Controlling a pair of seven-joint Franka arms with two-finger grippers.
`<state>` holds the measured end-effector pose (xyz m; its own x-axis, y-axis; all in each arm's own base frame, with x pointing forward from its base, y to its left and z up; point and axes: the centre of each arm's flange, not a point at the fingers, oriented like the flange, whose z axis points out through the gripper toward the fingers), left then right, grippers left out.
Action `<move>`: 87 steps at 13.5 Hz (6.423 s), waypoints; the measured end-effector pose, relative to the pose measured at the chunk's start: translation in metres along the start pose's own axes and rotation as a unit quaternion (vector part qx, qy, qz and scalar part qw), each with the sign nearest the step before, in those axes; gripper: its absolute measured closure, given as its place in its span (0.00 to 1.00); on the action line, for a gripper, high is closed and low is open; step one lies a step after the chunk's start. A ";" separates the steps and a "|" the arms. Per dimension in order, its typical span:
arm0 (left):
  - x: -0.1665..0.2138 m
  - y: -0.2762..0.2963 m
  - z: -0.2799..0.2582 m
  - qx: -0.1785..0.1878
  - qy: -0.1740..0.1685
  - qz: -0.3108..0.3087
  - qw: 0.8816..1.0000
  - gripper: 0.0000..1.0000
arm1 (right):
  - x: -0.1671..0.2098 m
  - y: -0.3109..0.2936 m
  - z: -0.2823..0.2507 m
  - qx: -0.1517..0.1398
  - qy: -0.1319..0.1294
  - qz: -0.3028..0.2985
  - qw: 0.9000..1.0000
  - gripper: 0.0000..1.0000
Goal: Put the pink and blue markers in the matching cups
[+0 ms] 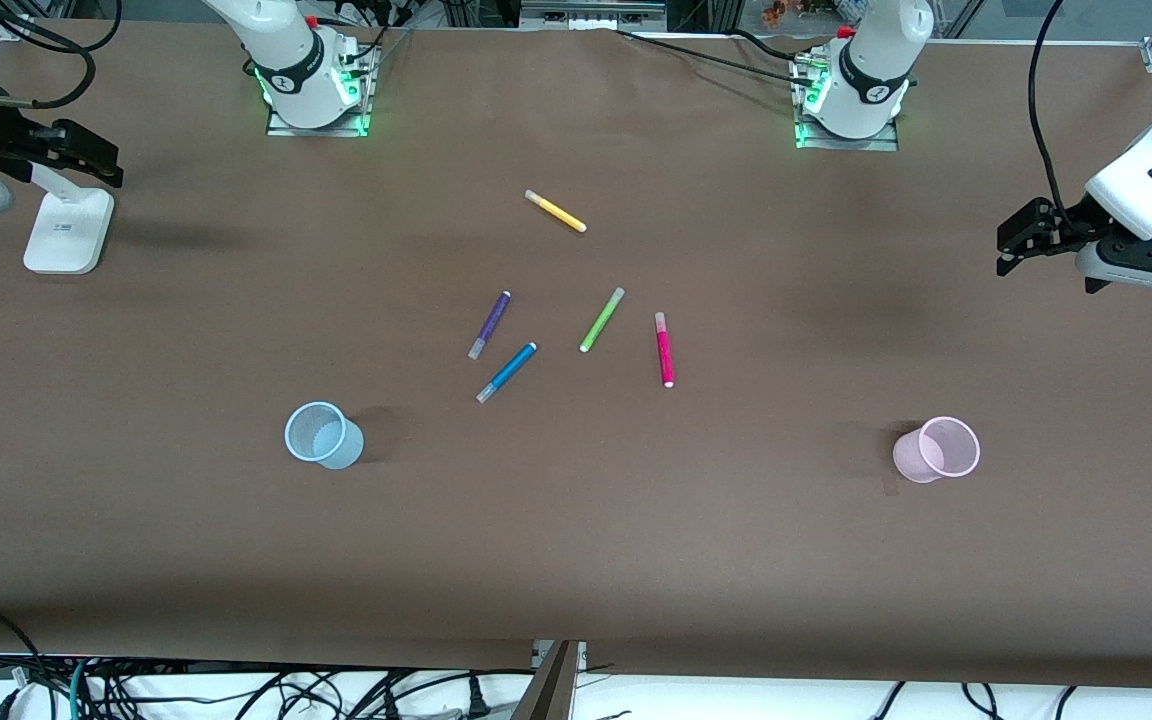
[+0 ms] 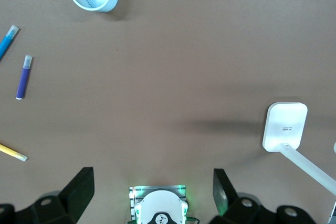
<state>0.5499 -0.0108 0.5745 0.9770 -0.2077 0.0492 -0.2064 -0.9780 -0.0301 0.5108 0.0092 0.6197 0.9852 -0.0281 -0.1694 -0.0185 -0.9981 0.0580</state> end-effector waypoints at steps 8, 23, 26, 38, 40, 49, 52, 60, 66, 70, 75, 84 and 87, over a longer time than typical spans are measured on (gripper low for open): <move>0.000 0.000 0.000 0.000 0.000 0.000 1.000 0.00 | 0.000 -0.001 0.000 0.000 0.000 -0.001 1.000 0.00; 0.006 -0.013 0.009 -0.002 -0.005 -0.010 1.000 0.00 | 0.010 -0.005 0.018 -0.002 -0.028 -0.004 1.000 0.00; 0.005 -0.020 0.010 -0.002 -0.006 -0.016 1.000 0.00 | 0.010 -0.009 0.018 -0.003 -0.029 -0.008 1.000 0.00; 0.010 0.000 0.004 -0.002 -0.004 0.002 1.000 0.00 | 0.062 -0.114 0.060 0.047 0.005 0.126 0.991 0.00; 0.009 -0.001 0.003 -0.002 -0.007 0.002 1.000 0.00 | 0.079 -0.172 0.094 0.045 0.009 0.170 0.984 0.00; 0.012 0.028 0.004 -0.007 -0.027 0.027 0.999 0.00 | 0.125 -0.324 0.259 0.057 0.030 0.254 0.965 0.00; 0.028 0.063 0.048 -0.019 -0.069 0.059 0.996 0.00 | 0.121 -0.360 0.309 0.053 0.027 0.255 0.965 0.01; 0.059 0.235 0.203 -0.038 -0.140 -0.018 0.989 0.00 | 0.121 -0.395 0.387 0.062 0.039 0.253 0.965 0.05; 0.013 0.364 0.341 -0.028 -0.126 -0.017 0.991 0.00 | 0.128 -0.405 0.407 0.086 0.057 0.284 0.953 0.08; -0.002 0.370 0.369 -0.024 -0.119 -0.002 0.993 0.00 | 0.131 -0.410 0.410 0.089 0.059 0.287 0.952 0.22; -0.009 0.380 0.397 -0.039 -0.111 0.001 0.993 0.36 | 0.135 -0.411 0.401 0.095 0.066 0.286 0.951 0.77; 0.012 0.358 0.372 -0.009 -0.156 0.016 0.988 0.83 | 0.175 -0.250 0.269 0.127 -0.044 0.216 0.967 0.83; 0.044 0.318 0.332 -0.002 -0.184 0.049 0.982 0.83 | 0.185 -0.154 0.240 0.196 -0.088 0.204 0.955 0.83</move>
<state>0.5453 -0.3247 0.2353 0.9057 -0.2797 -0.3186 -0.2992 -0.9541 -0.0130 0.6548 0.1446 0.3435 0.8390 -0.3927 -0.3766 -0.4909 -0.8449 -0.2127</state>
